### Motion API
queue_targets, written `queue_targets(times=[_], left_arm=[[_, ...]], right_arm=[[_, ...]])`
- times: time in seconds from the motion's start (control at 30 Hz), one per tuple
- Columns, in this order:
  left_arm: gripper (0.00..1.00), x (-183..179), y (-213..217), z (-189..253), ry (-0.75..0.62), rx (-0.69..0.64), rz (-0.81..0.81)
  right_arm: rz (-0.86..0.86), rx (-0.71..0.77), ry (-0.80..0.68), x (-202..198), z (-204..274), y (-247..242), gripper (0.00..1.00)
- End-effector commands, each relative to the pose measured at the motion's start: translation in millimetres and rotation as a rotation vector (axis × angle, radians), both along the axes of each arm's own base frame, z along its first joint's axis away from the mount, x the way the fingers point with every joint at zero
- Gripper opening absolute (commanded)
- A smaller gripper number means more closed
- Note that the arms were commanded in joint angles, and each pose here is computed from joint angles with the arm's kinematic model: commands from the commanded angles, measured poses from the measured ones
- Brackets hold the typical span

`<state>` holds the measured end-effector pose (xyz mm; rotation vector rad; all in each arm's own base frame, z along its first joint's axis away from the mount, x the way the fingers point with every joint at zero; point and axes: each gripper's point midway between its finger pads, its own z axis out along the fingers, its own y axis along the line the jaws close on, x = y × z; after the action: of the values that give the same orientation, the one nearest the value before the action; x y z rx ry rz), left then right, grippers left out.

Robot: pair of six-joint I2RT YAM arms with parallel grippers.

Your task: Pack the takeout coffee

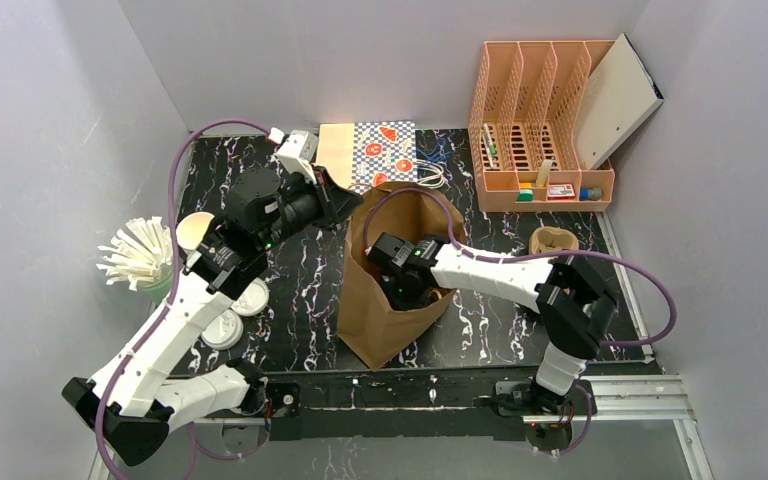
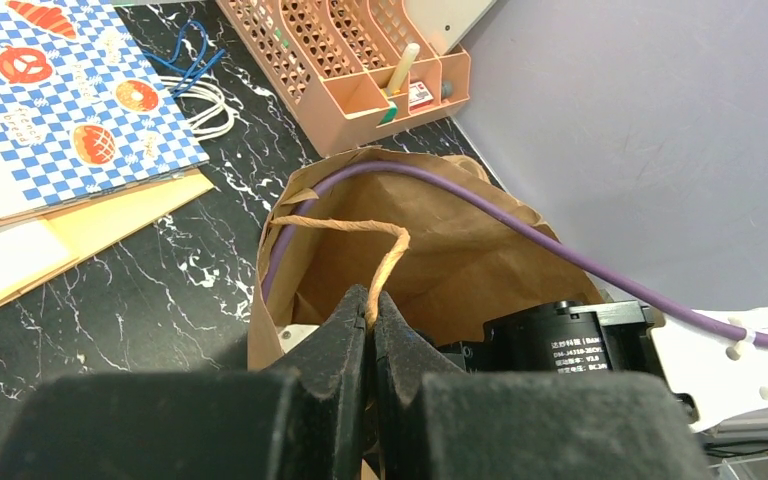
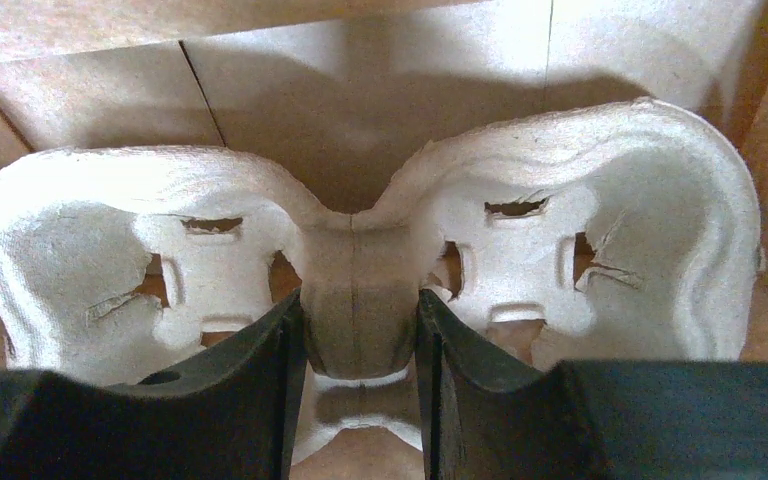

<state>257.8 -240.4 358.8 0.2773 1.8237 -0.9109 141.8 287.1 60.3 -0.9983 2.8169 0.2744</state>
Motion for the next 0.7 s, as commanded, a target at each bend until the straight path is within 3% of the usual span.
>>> queue_targets(times=[0.0,0.23,0.5,0.63,0.67], left_arm=[[0.0,-10,8,39,-0.096,-0.049,0.002],[0.0,-11,3,30,-0.064,-0.046,-0.024],[0.0,-11,6,23,-0.053,-0.028,-0.01],[0.0,-8,7,14,-0.036,0.003,-0.001],[0.0,-7,8,10,-0.031,0.015,0.002]], right_arm=[[-0.045,-0.033,-0.002,0,27,-11,0.44],[-0.05,0.018,-0.043,6,55,-3,0.68],[-0.049,0.061,-0.078,12,76,2,0.83],[-0.043,0.095,-0.101,14,88,6,0.84],[-0.043,0.102,-0.105,15,90,7,0.79]])
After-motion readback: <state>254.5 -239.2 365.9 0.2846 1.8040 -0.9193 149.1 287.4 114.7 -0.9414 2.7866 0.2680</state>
